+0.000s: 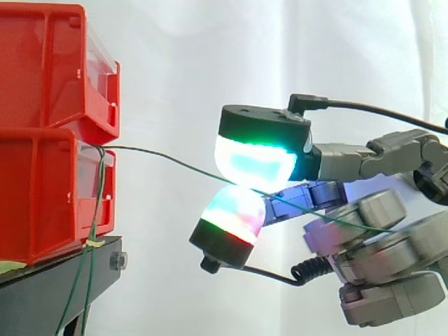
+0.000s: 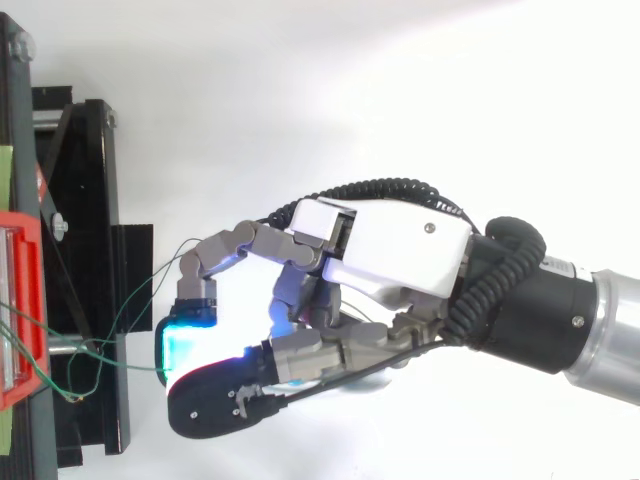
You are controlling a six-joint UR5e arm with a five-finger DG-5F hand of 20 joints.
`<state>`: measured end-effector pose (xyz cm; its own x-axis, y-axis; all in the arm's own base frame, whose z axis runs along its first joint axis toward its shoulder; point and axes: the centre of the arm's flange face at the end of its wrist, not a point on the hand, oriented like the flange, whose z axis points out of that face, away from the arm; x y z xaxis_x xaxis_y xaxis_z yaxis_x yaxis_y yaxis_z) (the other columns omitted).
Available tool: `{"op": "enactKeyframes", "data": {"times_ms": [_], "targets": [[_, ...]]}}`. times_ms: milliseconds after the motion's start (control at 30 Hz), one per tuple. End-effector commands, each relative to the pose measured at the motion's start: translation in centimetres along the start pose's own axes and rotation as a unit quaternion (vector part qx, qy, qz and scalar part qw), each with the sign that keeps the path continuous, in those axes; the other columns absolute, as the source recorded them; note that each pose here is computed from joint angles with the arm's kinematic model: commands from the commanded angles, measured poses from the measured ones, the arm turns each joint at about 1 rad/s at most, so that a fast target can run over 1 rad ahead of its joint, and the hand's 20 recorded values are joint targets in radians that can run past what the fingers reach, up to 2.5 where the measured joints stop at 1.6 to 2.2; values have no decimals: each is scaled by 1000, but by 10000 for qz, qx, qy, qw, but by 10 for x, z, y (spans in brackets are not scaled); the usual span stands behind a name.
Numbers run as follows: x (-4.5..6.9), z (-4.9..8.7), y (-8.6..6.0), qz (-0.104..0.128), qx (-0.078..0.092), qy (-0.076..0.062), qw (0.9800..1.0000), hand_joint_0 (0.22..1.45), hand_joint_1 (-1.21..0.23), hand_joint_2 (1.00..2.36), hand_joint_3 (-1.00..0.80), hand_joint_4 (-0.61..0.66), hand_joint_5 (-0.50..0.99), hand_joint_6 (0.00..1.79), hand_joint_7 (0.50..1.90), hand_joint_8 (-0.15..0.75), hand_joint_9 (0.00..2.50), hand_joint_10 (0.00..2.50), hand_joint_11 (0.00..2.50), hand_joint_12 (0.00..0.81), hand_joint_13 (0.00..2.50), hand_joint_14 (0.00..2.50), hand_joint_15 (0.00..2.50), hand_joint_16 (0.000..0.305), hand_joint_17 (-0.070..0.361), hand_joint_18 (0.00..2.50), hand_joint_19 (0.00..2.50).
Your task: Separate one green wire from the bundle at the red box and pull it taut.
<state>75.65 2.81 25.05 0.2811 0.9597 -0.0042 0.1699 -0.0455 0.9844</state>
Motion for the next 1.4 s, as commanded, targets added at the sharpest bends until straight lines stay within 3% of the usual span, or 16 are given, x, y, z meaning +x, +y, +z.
{"op": "enactKeyframes", "data": {"times_ms": [0, 67, 100, 167, 233, 633, 767, 967, 1300, 1367], "targets": [[-2, -1, 1, 337, 40, -24, 9994, 616, -683, 1019, -240, 27, -142, 908, 1156, 213, 1541, 109, 1961, 326, 1548, 26, 1215, 41, 92, 1460, 1298], [-2, -1, 1, 414, 40, -24, 9991, 612, -691, 1019, -230, 38, -134, 900, 1180, 216, 1350, 18, 1513, 356, 1225, 27, 898, 39, 88, 1137, 1173], [-2, -1, 1, 475, 40, -24, 9989, 612, -692, 1019, -230, 41, -133, 899, 1185, 219, 1329, 21, 1466, 351, 1189, 27, 864, 40, 89, 1126, 1151], [-2, -1, 1, 505, 40, -24, 9987, 608, -697, 1018, -224, 40, -125, 892, 1199, 215, 1192, 23, 1073, 334, 998, 23, 657, 39, 88, 885, 925], [-1, -1, 1, 505, 41, -17, 9987, 605, -699, 1018, -219, 42, -123, 889, 1206, 212, 1160, 23, 950, 327, 920, 19, 563, 39, 87, 782, 822], [-1, -2, 0, 490, 43, -1, 9988, 598, -708, 1015, -223, 14, -115, 884, 1176, 202, 1042, 20, 737, 333, 728, 17, 446, 36, 82, 483, 502], [-1, -2, 0, 490, 43, -1, 9988, 596, -724, 1014, -224, -14, -112, 880, 1145, 182, 880, 14, 511, 327, 579, 11, 315, 35, 79, 247, 309], [1, -2, 0, 484, 40, 30, 9988, 589, -757, 1012, -216, -59, -103, 859, 1145, 156, 652, 5, 175, 313, 415, 6, 158, 39, 87, 104, 132], [3, -2, -2, 472, 21, 40, 9989, 589, -768, 1012, -235, -118, -100, 837, 1187, 92, 491, 0, 50, 306, 351, 5, 143, 39, 89, 32, 115], [1, -5, -13, 425, 91, 29, 9990, 590, -779, 1010, -250, -148, -99, 832, 1166, 57, 376, 0, 0, 285, 253, 2, 88, 38, 85, 0, 102]]}}
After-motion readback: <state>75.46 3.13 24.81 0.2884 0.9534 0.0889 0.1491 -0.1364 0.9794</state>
